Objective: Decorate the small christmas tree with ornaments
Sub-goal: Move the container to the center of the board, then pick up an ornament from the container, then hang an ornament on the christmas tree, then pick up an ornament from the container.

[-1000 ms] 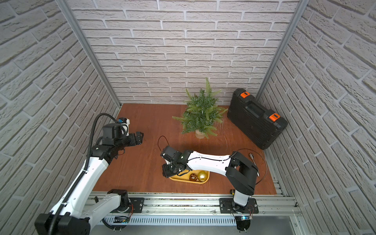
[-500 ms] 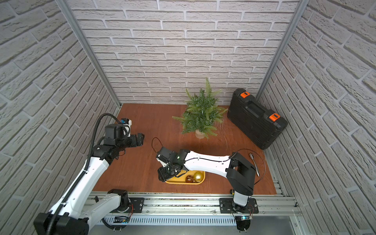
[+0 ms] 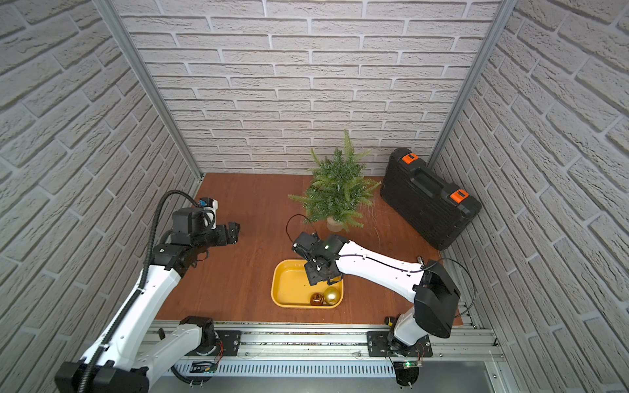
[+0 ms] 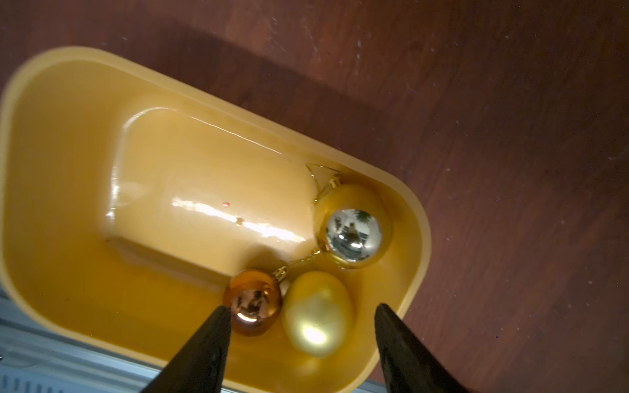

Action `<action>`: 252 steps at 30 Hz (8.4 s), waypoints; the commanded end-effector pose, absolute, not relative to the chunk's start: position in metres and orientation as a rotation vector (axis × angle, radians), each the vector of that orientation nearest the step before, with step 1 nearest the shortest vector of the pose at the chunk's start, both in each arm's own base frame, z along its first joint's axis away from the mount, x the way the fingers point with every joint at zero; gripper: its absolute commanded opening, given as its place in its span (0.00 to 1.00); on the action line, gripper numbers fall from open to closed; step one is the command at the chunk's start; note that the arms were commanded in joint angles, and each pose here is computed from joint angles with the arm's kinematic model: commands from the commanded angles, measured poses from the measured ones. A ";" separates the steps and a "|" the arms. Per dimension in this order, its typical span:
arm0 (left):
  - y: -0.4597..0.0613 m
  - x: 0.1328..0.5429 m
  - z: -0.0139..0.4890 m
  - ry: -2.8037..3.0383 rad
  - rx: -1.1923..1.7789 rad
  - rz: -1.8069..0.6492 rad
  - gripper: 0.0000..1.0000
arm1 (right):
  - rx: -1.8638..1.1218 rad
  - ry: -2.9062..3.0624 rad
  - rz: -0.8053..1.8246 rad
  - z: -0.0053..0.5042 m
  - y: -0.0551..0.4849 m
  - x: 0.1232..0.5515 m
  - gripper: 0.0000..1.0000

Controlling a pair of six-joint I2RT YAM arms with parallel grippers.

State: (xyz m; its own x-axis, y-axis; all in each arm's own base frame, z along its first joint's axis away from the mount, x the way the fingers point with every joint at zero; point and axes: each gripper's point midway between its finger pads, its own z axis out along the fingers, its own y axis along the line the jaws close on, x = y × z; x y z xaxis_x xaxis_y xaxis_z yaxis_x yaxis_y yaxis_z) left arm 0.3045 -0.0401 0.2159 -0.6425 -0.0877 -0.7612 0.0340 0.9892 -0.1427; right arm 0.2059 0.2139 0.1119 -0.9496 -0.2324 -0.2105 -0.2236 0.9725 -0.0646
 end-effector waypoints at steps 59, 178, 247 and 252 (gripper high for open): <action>-0.047 0.313 0.229 2.192 -0.070 -0.315 0.98 | -0.695 2.718 0.111 0.193 0.195 0.225 0.46; -0.055 0.300 0.230 2.170 -0.023 -0.362 0.98 | -0.079 2.388 0.069 0.395 0.060 0.354 0.43; -0.350 0.181 0.124 2.521 1.071 -0.560 0.87 | 0.169 2.494 0.280 0.237 0.040 0.271 0.70; -0.378 0.162 0.097 2.582 1.162 -0.553 0.86 | 0.156 2.499 0.287 0.236 0.041 0.269 0.70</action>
